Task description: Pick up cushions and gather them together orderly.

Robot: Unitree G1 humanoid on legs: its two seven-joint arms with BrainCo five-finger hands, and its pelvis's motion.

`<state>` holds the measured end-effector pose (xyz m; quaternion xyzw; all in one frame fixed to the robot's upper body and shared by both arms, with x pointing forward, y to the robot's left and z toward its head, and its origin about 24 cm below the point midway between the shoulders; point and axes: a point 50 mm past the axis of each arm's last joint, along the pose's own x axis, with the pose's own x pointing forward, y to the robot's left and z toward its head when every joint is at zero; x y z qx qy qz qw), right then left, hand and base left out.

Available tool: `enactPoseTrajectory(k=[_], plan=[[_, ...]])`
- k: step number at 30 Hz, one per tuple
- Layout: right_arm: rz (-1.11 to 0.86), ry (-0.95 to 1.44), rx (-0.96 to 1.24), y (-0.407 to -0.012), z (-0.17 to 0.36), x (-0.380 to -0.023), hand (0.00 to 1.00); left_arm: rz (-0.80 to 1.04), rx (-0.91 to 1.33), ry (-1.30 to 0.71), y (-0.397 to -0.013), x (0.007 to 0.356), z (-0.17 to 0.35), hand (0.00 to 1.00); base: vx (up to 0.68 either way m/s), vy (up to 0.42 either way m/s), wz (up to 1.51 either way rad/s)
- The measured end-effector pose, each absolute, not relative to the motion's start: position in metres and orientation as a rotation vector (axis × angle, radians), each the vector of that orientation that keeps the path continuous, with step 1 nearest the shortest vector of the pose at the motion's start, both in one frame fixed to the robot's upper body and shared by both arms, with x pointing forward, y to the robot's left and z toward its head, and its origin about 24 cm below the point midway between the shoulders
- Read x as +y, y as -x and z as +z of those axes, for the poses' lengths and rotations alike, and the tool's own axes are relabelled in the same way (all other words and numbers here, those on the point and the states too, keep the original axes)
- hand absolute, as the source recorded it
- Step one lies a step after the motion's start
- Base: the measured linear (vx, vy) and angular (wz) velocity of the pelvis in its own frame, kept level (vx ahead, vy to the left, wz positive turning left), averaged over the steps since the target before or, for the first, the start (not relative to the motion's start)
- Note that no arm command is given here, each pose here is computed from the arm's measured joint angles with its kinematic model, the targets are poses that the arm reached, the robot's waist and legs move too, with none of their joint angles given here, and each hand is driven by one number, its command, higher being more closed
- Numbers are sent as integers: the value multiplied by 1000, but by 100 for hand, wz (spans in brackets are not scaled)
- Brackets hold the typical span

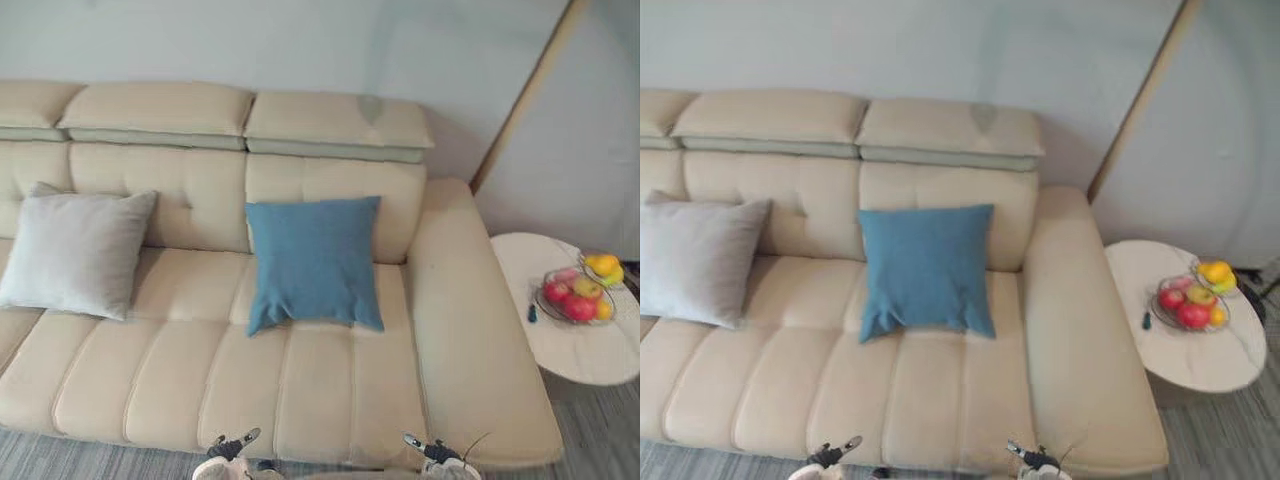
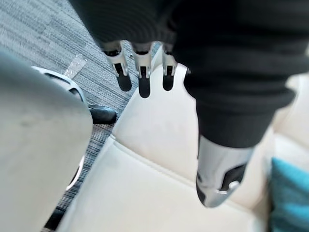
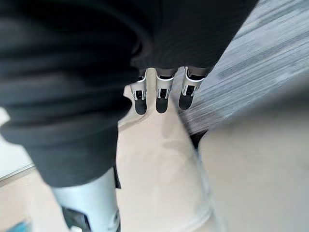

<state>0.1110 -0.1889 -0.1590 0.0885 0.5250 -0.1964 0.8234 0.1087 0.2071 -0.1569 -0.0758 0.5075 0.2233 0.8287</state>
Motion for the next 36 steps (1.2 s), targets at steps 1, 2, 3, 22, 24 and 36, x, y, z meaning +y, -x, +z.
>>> enactPoseTrajectory(k=[1, 2, 3, 22, 24, 36], plan=[[-409, -194, 1107, -114, -158, -185, 0, 480, 1074, 160, -110, 208, -156, 0, -90, -26, -64], [-404, -190, 1073, -126, -154, -186, 0, 502, 1071, 177, -110, 207, -156, 0, -68, -54, -33], [-400, -184, 1065, -126, -154, -185, 0, 504, 1057, 185, -115, 207, -155, 0, -18, -73, 1], [-385, -82, 1039, -138, -148, -194, 0, 489, 1010, 219, -120, 196, -151, 0, -145, -62, -3], [-376, -86, 1046, -134, -150, -190, 0, 546, 1028, 255, -108, 201, -154, 0, -122, 249, -70], [-336, -73, 1114, -111, -158, -178, 0, 578, 1109, 268, -84, 200, -162, 0, 87, 70, -25]])
